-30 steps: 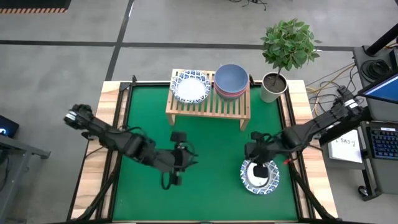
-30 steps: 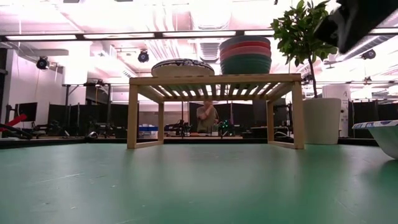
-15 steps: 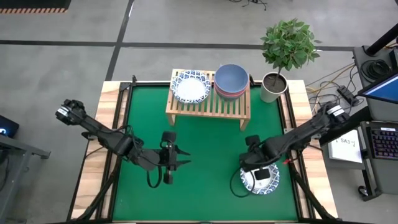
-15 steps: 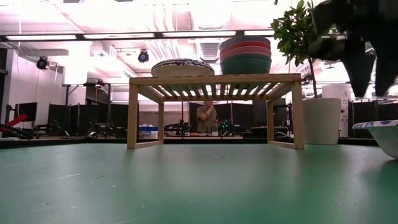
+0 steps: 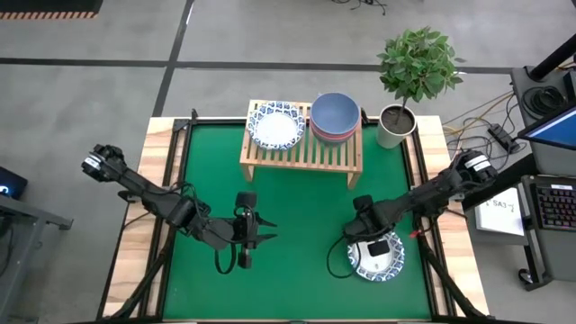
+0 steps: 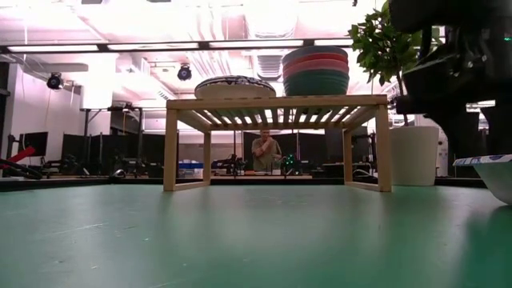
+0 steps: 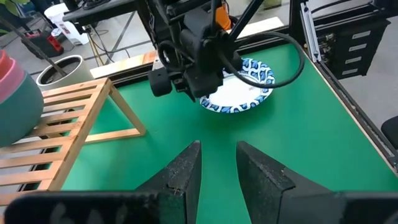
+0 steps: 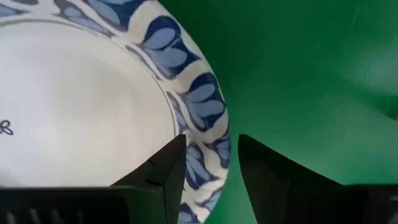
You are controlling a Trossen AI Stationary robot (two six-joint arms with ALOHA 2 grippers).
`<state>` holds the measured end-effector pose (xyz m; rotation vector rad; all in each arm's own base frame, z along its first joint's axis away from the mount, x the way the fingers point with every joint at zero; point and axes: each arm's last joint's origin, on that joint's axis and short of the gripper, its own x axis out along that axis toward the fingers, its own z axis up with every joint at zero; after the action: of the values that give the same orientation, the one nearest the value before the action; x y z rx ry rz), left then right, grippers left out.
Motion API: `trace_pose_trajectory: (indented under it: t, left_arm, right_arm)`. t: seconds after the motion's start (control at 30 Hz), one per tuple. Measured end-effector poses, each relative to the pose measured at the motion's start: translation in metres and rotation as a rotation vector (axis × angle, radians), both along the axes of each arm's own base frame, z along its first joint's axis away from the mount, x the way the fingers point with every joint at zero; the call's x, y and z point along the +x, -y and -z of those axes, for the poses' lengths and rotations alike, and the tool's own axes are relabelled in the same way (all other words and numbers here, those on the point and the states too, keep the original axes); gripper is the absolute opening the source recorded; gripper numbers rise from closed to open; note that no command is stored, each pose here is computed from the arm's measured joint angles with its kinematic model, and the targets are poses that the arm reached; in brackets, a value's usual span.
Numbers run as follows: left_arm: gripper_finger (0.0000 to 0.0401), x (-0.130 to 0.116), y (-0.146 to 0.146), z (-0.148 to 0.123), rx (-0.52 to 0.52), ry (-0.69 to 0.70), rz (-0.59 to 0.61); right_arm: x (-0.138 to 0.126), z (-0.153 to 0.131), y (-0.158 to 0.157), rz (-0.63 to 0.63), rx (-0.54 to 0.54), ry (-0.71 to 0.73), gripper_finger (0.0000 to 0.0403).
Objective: Place and stack bowls onto a shelf
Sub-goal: Stack the white patterned bowl on top of the white patterned bowls on the shelf
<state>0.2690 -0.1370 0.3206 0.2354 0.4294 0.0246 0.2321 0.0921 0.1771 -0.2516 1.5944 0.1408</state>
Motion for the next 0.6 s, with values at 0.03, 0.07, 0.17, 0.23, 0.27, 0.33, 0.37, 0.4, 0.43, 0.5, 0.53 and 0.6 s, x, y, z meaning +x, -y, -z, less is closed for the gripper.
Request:
trace_pose_trajectory:
  t: [0.03,0.07,0.17,0.23,0.27,0.33,0.37,0.4,0.43,0.5,0.53,0.6]
  left_arm:
    - [0.0084,0.0,0.0,0.0,0.0,0.0,0.0]
    - [0.0084,0.0,0.0,0.0,0.0,0.0,0.0]
    - [0.0084,0.0,0.0,0.0,0.0,0.0,0.0]
    - [0.0084,0.0,0.0,0.0,0.0,0.0,0.0]
    - [0.0084,0.0,0.0,0.0,0.0,0.0,0.0]
    - [0.0084,0.0,0.0,0.0,-0.003,0.005,0.0]
    - [0.0084,0.0,0.0,-0.001,-0.005,0.008,0.0]
    - [0.0084,0.0,0.0,-0.001,-0.005,0.009,0.0]
    - [0.0084,0.001,0.0,-0.001,-0.007,0.013,0.0]
    - [0.0084,0.001,0.0,-0.002,-0.011,0.019,0.0]
    - [0.0084,0.001,0.0,-0.002,-0.012,0.021,0.0]
    - [0.0084,0.001,0.0,-0.002,-0.012,0.021,0.0]
  right_arm:
    - [0.0,0.001,0.001,0.003,0.01,0.002,0.0137]
    - [0.0,0.002,0.002,0.006,0.014,0.001,0.0135]
    - [0.0,0.002,0.003,0.01,0.02,0.006,0.0121]
    - [0.001,0.002,0.003,0.012,0.033,0.006,0.0098]
    - [0.001,0.002,0.003,0.013,0.049,0.006,0.0084]
    - [0.002,0.002,0.002,0.013,0.073,0.011,0.005]
    - [0.003,0.002,0.002,0.016,0.085,0.01,0.0032]
    - [0.003,0.001,0.001,0.021,0.089,0.012,0.0021]
    - [0.003,0.001,0.001,0.027,0.095,0.013,0.0018]
    - [0.003,-0.001,0.001,0.045,0.109,0.014,0.0015]
    - [0.003,-0.003,0.001,0.051,0.114,0.022,0.0014]
    - [0.005,-0.009,0.001,0.056,0.125,0.052,0.0012]
